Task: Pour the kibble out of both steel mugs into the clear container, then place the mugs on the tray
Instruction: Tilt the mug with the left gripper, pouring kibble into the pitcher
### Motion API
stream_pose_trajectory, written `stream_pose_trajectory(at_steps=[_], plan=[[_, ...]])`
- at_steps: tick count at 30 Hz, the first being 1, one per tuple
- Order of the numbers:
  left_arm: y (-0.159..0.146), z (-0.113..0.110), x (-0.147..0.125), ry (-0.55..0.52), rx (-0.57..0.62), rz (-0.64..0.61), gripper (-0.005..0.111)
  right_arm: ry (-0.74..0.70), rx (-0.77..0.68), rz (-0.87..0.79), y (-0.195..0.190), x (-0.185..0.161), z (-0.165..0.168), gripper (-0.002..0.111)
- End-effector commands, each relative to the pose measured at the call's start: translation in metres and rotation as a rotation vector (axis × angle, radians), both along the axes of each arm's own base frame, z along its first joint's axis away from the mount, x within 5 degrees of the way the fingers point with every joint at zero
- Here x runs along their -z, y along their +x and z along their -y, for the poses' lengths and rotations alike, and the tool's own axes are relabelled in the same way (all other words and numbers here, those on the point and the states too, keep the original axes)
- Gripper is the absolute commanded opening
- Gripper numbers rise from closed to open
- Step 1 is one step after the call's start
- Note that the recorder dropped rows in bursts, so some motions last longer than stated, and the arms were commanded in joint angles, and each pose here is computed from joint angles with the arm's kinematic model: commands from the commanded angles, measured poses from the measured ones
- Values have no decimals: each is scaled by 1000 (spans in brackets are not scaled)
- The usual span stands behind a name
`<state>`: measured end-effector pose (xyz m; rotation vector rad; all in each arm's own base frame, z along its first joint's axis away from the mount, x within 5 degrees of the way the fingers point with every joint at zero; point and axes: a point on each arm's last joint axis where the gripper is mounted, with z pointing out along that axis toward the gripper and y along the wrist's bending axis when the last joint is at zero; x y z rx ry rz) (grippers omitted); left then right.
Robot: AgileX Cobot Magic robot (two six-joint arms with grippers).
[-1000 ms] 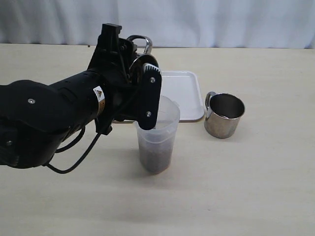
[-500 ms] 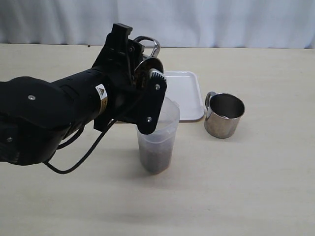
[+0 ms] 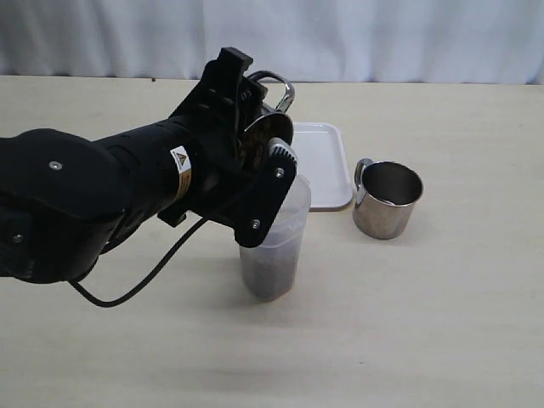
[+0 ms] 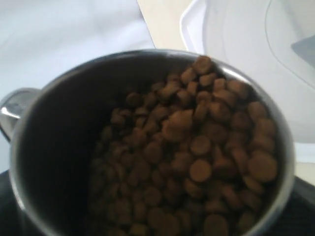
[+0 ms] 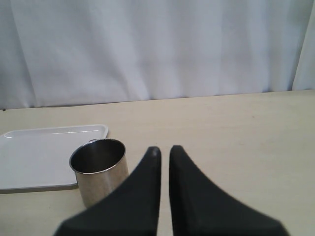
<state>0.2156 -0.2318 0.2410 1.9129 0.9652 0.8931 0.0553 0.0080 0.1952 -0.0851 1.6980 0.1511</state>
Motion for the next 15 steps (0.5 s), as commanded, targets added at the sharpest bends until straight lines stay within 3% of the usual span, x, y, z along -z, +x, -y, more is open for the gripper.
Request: stream_pose_trajectory(at_steps=[1,15], plan=[[2,0,-6,17,9,35,0,-5,-4,0,0,1,0,5],[2,0,-6,62,30,56,0,-5,-4,0,0,1,0,5]])
